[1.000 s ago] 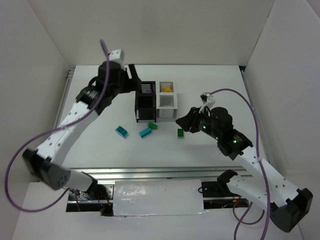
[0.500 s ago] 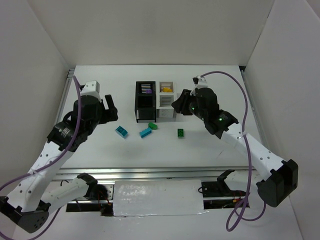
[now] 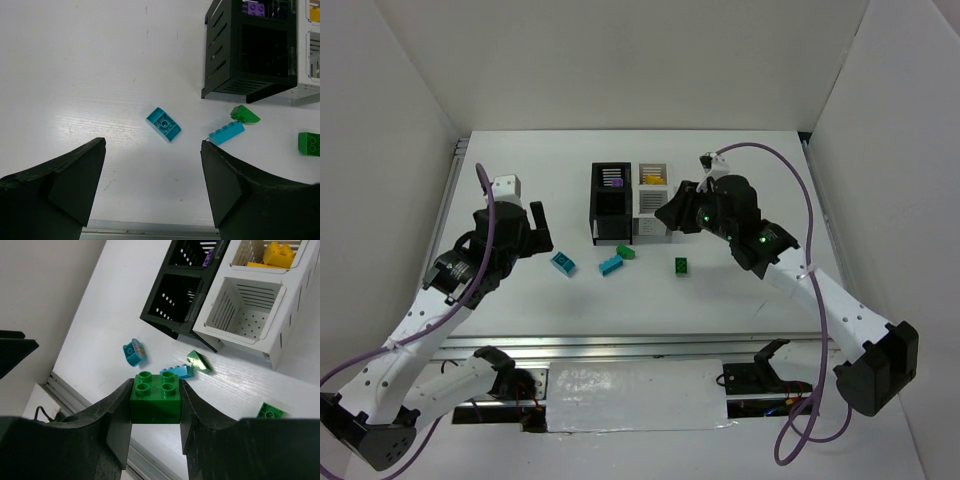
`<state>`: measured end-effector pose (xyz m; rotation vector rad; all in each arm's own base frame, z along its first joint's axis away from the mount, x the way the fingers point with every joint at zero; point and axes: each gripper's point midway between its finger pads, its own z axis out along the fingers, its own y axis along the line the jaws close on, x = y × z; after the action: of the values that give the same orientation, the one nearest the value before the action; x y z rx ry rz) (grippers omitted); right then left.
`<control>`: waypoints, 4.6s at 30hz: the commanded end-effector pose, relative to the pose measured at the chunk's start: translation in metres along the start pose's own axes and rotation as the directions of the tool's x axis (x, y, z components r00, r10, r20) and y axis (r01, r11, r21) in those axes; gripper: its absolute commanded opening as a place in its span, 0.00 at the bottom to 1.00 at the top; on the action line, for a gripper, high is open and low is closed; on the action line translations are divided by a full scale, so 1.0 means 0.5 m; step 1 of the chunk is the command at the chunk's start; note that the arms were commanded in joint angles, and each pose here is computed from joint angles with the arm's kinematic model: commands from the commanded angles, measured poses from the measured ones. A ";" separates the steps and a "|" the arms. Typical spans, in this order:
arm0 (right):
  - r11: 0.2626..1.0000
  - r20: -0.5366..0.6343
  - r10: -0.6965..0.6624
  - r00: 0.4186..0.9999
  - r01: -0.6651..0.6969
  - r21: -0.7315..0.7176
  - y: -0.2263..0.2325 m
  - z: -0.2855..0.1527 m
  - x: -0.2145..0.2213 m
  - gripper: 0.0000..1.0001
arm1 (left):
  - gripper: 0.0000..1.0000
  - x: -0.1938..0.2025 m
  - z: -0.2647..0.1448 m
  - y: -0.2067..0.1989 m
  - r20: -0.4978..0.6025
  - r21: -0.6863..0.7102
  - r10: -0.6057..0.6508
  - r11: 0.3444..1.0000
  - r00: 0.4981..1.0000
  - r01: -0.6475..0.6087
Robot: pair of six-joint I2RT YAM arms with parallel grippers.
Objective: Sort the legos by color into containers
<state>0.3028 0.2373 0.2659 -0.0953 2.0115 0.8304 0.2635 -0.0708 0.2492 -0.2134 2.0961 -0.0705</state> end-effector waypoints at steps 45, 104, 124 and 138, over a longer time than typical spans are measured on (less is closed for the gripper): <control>0.951 0.006 -0.075 0.997 0.069 0.302 -0.076 0.111 -0.101 0.01 | 1.00 -0.014 0.034 0.038 -0.006 -0.012 -0.045 0.999 0.999 0.045; 0.822 -0.238 0.078 0.968 0.073 0.565 -0.230 0.008 0.196 0.74 | 1.00 -0.008 0.033 0.030 -0.016 0.032 -0.031 0.999 0.999 0.031; 0.759 -0.404 0.104 0.909 0.190 0.622 -0.319 0.121 0.334 0.64 | 1.00 -0.008 0.032 0.033 -0.013 0.030 -0.023 0.999 1.000 0.024; 0.837 -0.332 0.061 0.941 0.133 0.531 -0.212 0.098 0.270 0.00 | 1.00 -0.007 0.031 0.032 -0.013 0.035 -0.019 0.999 1.000 0.020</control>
<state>0.2918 0.1994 0.0324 0.0462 2.6219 0.0527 0.2727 -0.0541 0.2324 -0.2185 2.1506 -0.1088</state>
